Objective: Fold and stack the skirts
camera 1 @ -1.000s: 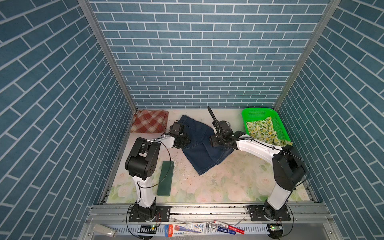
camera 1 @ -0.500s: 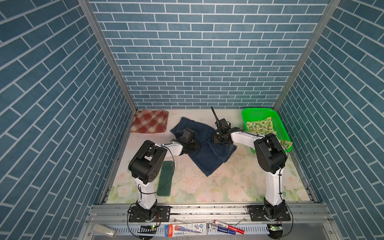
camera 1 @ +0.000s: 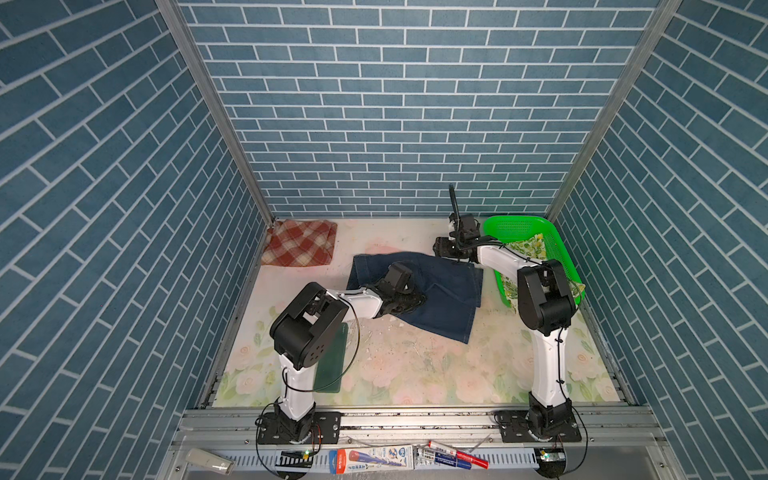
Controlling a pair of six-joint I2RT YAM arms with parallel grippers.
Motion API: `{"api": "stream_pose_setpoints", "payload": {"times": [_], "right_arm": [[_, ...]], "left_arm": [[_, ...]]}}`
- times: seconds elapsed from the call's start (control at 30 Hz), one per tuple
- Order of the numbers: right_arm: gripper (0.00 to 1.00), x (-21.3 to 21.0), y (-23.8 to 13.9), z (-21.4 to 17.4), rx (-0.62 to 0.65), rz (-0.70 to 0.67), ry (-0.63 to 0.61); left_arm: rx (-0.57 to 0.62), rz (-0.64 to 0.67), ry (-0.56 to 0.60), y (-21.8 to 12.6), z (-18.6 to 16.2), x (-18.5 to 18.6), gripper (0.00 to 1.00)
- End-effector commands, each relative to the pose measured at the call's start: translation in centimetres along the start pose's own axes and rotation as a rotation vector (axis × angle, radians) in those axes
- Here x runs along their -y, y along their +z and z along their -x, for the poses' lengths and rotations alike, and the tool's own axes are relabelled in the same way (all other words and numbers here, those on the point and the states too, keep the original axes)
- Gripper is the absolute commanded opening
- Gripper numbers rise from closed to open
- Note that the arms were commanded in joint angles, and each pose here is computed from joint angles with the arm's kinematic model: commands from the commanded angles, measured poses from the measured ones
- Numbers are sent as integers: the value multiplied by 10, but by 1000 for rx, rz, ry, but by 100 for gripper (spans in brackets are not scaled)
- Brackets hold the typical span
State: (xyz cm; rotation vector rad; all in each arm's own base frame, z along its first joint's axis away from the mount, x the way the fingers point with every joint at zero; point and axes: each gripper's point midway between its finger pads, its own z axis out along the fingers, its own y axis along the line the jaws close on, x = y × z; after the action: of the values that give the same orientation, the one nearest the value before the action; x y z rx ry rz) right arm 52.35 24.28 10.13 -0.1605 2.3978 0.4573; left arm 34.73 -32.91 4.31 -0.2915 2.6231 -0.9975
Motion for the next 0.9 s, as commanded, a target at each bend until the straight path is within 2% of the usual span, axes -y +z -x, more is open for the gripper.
{"api": "stream_pose_setpoints", "payload": {"times": [0.0, 0.17, 0.47, 0.67, 0.87], "right_arm": [[70, -16, -56, 35, 107, 28, -58], [69, -1, -95, 18, 113, -52, -51], [69, 11, -143, -42, 74, -99, -20], [70, 17, -156, -82, 23, -115, -21], [70, 26, -162, -110, -18, -129, -6]], "left_arm": [[5, 23, 54, -29, 3, 5, 55], [65, 56, 44, -70, 24, -9, 56], [200, 49, -146, -118, 82, -71, 56], [238, 166, -77, -133, 115, -95, 61], [215, 262, -43, -123, 124, -119, 61]]}}
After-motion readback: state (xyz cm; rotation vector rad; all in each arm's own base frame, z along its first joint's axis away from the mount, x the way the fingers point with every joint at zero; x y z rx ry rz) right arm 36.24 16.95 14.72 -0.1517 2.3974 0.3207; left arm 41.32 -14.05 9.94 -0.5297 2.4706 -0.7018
